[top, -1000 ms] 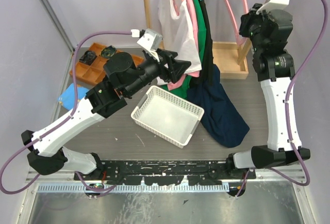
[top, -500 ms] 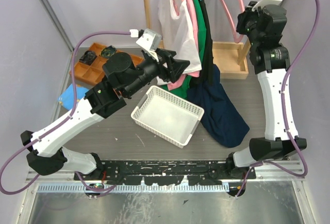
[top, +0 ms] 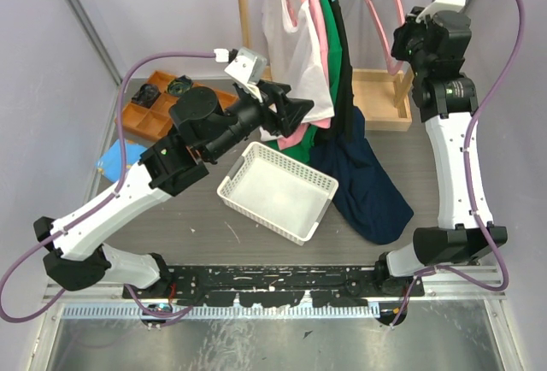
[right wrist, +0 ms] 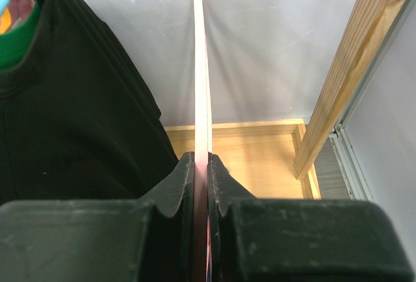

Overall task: Remove the t-shirt from the hanger
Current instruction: Place the hanger on the clothesline, then pick up the T-shirt from the center of the board.

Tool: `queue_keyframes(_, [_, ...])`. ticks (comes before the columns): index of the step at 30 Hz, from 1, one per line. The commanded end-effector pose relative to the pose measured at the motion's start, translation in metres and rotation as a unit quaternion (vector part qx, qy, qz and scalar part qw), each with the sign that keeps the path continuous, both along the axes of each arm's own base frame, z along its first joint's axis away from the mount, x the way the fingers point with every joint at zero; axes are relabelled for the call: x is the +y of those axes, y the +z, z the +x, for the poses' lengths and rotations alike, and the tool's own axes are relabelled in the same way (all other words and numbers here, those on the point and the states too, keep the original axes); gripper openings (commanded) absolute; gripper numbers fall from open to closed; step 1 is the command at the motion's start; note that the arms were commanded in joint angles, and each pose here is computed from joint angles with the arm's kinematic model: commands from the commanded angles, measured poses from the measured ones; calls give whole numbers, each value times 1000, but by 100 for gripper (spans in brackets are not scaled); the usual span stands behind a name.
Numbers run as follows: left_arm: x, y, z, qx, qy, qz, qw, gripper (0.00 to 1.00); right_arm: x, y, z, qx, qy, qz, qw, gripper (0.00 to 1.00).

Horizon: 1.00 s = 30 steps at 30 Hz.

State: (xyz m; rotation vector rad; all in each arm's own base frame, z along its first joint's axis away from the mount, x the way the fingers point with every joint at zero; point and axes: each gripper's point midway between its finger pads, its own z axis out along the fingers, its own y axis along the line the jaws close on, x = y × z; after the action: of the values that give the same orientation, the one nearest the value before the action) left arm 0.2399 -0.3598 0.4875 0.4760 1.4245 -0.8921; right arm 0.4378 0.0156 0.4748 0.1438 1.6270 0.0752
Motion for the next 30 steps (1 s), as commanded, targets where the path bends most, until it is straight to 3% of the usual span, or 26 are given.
queue_keyframes(1, [14,17,-5,-16,11,-13,1000,68,0,15,-9,-24,4,11,1000,3])
queue_keyframes(3, [16,17,-5,-16,14,-13,1000,69,0,14,-9,-23,3,12,1000,12])
queue_keyframes(7, [19,17,-5,-17,17,-13,1000,69,-2,19,-10,-29,-1,11,1000,19])
queue_keyframes(10, [22,18,-4,-22,24,-13,999,69,-3,28,-15,-40,-4,11,999,41])
queue_keyframes(12, [23,18,-3,-24,27,-10,999,69,-5,37,-22,-54,-8,11,998,50])
queue_keyframes(15, [22,17,-3,-27,26,-6,999,70,-10,48,-34,-69,-18,7,997,53])
queue_keyframes(18, [22,17,-2,-31,29,-6,999,72,-12,52,-51,-78,-23,9,997,63])
queue_keyframes(30, [15,12,3,-25,30,-13,999,74,-10,-2,-138,-30,-26,95,995,67])
